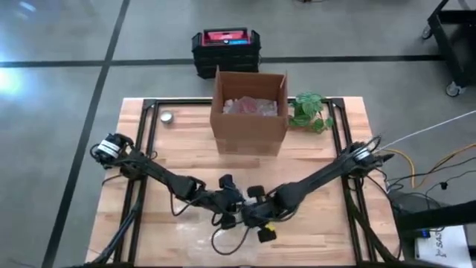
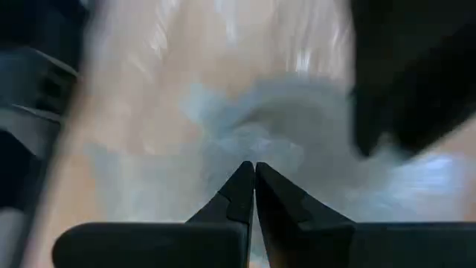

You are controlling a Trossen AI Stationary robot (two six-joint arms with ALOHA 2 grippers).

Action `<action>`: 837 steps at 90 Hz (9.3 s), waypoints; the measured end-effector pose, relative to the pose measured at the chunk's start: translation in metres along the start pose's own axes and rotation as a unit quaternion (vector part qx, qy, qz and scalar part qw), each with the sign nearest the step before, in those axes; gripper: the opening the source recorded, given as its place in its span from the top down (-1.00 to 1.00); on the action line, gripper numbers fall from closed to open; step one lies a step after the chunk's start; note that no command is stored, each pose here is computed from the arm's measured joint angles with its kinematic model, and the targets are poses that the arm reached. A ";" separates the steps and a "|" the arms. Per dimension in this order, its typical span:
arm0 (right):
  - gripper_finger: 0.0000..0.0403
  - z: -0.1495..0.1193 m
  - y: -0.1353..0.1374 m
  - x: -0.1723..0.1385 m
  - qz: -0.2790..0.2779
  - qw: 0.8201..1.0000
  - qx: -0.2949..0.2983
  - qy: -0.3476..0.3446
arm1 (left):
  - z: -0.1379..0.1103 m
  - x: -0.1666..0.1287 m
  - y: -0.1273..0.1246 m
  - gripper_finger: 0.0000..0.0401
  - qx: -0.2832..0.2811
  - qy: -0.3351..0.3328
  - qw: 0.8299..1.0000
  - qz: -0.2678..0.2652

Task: Wrap mug
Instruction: Wrap the white mug with the transparent bubble wrap

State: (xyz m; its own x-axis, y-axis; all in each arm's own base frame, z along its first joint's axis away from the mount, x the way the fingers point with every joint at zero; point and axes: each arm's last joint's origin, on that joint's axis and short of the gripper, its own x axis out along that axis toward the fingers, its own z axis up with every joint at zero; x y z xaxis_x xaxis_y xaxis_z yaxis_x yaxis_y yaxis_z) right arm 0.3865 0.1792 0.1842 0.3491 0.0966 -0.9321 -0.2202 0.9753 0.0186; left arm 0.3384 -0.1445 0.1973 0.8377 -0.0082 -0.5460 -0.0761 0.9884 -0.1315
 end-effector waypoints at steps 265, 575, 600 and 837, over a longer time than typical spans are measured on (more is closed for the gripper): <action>1.00 -0.003 -0.009 0.006 -0.045 0.999 -0.008 0.022 | 0.001 0.000 -0.001 0.71 0.004 -0.008 1.000 -0.002; 1.00 0.011 -0.020 0.019 -0.054 0.997 0.050 -0.035 | -0.175 -0.122 -0.059 0.98 -0.415 0.109 0.903 0.024; 1.00 0.017 -0.022 -0.026 -0.044 0.995 0.046 -0.080 | -0.136 -0.140 -0.065 0.99 -0.383 0.029 0.923 -0.021; 1.00 -0.012 -0.008 -0.002 -0.041 0.997 -0.040 -0.054 | 0.034 -0.088 -0.031 0.11 -0.083 -0.019 0.996 -0.009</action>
State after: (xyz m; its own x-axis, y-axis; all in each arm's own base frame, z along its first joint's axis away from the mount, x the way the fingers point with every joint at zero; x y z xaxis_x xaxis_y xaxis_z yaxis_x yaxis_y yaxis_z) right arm 0.3770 0.1685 0.1812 0.4637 0.0417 -0.8850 -0.2569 0.9623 -0.0892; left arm 0.2853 -0.1693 0.2777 0.8595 -0.0176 -0.5108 -0.1455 0.9496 -0.2776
